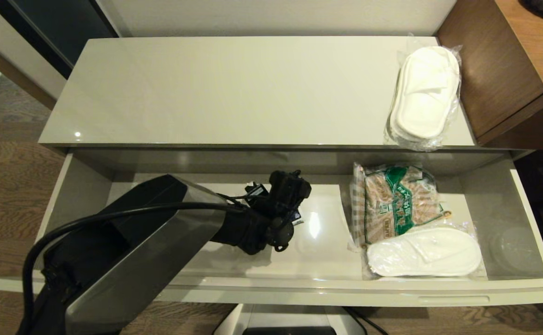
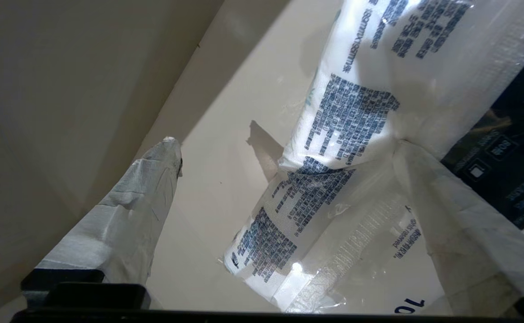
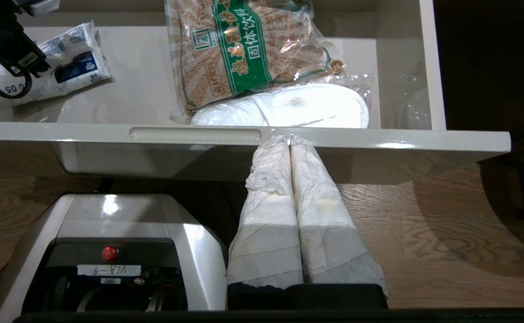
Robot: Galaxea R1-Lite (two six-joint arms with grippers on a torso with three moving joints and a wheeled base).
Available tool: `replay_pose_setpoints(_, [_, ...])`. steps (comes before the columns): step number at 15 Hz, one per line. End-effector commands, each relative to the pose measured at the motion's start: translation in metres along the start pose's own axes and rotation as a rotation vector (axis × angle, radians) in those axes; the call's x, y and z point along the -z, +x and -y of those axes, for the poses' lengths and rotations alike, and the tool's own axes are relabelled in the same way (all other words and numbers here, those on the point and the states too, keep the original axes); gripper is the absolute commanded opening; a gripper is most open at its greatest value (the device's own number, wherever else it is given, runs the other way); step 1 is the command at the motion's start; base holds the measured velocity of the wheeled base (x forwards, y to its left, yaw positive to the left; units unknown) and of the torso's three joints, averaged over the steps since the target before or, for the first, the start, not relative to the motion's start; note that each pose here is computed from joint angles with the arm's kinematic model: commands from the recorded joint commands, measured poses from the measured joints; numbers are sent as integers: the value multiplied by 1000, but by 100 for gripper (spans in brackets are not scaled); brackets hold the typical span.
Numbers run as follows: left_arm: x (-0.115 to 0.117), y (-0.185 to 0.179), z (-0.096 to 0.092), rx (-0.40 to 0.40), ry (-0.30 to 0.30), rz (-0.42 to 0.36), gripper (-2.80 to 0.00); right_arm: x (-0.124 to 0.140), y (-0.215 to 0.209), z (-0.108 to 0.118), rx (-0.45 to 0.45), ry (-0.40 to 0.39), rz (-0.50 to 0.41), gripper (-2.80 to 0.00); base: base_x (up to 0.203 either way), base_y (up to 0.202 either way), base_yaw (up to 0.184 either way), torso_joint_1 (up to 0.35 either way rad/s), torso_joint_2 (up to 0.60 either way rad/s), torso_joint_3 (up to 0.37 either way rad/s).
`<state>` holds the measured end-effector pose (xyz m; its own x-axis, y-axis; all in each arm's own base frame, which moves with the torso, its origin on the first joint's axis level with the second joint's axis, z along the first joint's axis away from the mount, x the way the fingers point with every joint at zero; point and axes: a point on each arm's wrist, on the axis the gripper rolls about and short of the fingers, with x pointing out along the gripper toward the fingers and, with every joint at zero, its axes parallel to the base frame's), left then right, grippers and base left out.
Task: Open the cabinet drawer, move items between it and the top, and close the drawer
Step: Take out the tissue from the drawer
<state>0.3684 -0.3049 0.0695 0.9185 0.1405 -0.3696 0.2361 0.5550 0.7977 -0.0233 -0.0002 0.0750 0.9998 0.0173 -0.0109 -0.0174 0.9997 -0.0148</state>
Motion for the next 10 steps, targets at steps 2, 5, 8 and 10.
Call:
replay_pose_setpoints(2, [-8, -12, 0, 6, -5, 34, 0, 0, -1, 0, -1, -1, 15, -280, 0, 0, 0, 0, 0, 0])
replay_pose_setpoints(5, [-23, -48, 5, 36, -25, 119, 0, 0, -1, 0, -1, -1, 15, -280, 0, 0, 0, 0, 0, 0])
replay_pose_setpoints(8, [-18, -63, 13, 84, -26, 134, 0, 0, -1, 0, -1, -1, 15, -280, 0, 0, 0, 0, 0, 0])
replay_pose_setpoints(10, [-19, -72, 18, 129, -31, 167, 0, 0, -1, 0, -1, -1, 15, -280, 0, 0, 0, 0, 0, 0])
